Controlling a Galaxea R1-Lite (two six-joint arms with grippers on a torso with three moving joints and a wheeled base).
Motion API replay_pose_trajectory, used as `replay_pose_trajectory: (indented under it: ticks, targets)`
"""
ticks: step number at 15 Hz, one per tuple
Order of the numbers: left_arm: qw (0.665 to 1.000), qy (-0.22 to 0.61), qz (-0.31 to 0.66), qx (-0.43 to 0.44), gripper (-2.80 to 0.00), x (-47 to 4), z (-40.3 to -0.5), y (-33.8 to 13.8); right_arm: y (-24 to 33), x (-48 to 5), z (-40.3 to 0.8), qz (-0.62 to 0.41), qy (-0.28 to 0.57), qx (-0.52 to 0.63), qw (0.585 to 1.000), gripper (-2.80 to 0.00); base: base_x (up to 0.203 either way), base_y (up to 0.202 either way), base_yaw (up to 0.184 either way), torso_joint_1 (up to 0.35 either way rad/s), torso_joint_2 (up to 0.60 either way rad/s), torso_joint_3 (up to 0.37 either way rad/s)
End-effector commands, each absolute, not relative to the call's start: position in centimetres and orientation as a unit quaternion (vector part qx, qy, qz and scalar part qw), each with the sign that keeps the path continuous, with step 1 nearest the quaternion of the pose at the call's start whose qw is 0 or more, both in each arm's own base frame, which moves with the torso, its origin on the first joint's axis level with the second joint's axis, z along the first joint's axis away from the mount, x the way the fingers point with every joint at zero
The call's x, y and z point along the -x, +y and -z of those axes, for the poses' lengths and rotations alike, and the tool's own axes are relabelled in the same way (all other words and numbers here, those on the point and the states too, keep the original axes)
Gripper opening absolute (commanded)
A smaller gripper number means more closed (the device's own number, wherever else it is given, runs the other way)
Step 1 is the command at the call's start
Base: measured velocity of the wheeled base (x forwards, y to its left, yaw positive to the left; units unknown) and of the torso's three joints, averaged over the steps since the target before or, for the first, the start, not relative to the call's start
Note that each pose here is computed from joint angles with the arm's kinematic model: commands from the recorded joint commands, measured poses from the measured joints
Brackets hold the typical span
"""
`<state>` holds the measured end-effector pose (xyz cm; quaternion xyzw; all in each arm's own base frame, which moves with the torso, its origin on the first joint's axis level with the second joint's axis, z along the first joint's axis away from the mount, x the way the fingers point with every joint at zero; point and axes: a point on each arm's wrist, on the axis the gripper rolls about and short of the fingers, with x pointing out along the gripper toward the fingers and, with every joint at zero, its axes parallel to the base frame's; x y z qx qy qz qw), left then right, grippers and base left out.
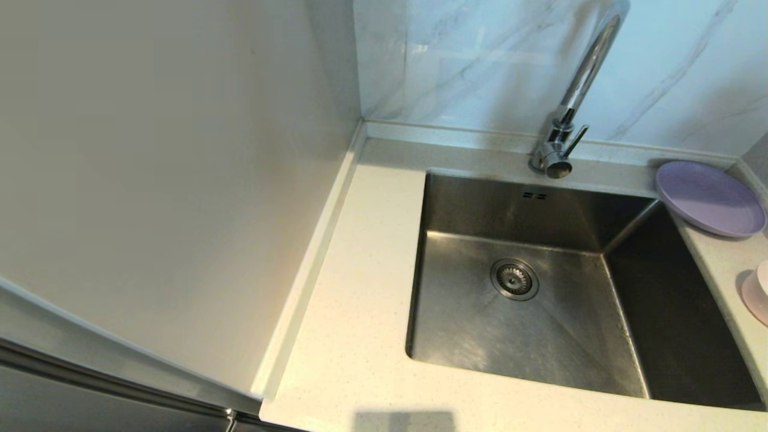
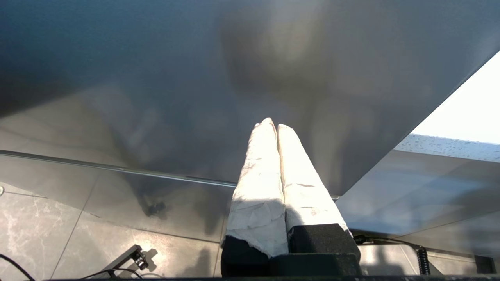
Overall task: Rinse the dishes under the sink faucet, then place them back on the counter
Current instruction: Turn on the faucet
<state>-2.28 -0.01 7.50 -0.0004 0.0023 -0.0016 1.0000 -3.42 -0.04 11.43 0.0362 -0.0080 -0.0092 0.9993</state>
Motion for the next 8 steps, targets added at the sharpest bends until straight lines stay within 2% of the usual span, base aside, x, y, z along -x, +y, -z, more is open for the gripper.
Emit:
replay_pose_trajectory:
  ticks: [1,4,8]
  targets:
    - [1.000,0.002,0.002,0.001,-2.80,2.3,-7.5,0.0,0.0,2.9,-14.3,0.003,0.001,-0.038,0.999,-2.80,0.000,0.000,0.000,0.000,0.00,0.000]
    - [1.000,0.002,0.002,0.001,-2.80,2.3,-7.5,0.0,0.1,0.8,-17.2,-0.014,0.035,-0.040,0.998,-2.80,0.000,0.000,0.000,0.000,0.00,0.000]
    - [1.000,0.002,0.002,0.001,-2.80,2.3,-7.5,0.0,0.1,-5.2,-22.0,-0.023,0.050,-0.060,0.997,-2.80,0.000,0.000,0.000,0.000,0.00,0.000]
